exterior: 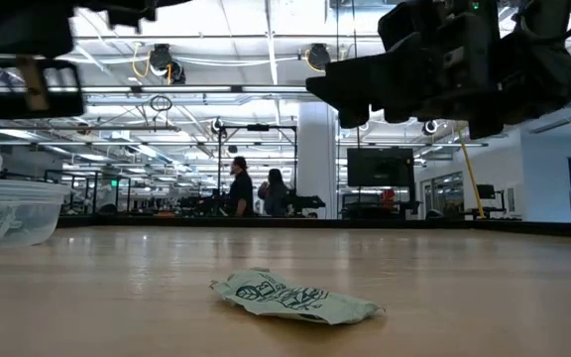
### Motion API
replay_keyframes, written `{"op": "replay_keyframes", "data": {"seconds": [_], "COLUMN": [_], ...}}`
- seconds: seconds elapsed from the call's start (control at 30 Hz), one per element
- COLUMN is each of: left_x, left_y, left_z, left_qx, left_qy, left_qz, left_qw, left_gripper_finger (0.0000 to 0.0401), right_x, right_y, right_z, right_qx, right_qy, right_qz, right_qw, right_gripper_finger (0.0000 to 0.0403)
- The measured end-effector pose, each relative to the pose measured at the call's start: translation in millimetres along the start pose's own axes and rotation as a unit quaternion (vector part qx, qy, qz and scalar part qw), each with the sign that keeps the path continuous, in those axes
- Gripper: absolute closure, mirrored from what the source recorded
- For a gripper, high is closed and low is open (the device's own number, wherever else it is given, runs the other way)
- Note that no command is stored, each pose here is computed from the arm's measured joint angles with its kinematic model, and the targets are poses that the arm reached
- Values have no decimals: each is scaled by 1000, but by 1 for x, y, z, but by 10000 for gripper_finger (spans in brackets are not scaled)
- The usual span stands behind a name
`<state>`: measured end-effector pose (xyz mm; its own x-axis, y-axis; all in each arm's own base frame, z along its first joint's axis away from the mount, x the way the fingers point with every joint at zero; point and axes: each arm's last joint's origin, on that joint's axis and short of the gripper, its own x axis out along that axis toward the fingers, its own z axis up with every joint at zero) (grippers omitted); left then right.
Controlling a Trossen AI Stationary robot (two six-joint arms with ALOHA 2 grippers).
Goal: Pick and place Stevia / Truvia into bins
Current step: Put the stevia packet into the bottom container
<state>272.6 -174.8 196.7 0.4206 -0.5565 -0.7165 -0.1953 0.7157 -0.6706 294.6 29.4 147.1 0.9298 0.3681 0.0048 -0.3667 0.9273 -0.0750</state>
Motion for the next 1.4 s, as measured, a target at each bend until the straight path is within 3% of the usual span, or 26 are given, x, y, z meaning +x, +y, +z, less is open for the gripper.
{"op": "replay_keyframes", "data": {"seconds": [0.17, 0.3, 0.5, 0.8, 0.97, 1.3, 1.4], "left_x": [-20, -27, -18, 18, 29, 54, 67], "left_y": [-3, 4, 27, 51, 53, 59, 61], "left_z": [19, 30, 48, 70, 78, 85, 80], "left_qx": [81, 134, 203, 261, 292, 360, 372], "left_qy": [-55, -101, -126, -110, -139, -182, -169], "left_qz": [-35, -1, 80, 37, 13, -7, -5], "left_qw": [995, 986, 968, 958, 946, 915, 913], "left_gripper_finger": [355, 354, 354, 354, 352, 245, 225], "right_x": [-1, -10, -26, -40, -41, -40, -40], "right_y": [14, 30, 55, 73, 75, 75, 75], "right_z": [7, 21, 44, 45, 43, 45, 45], "right_qx": [13, -12, -24, 23, 17, -1, -1], "right_qy": [84, 169, 203, 262, 268, 262, 262], "right_qz": [2, -31, -63, -69, -64, -60, -60], "right_qw": [996, 985, 977, 962, 961, 963, 963], "right_gripper_finger": [225, 226, 227, 227, 227, 227, 227]}}
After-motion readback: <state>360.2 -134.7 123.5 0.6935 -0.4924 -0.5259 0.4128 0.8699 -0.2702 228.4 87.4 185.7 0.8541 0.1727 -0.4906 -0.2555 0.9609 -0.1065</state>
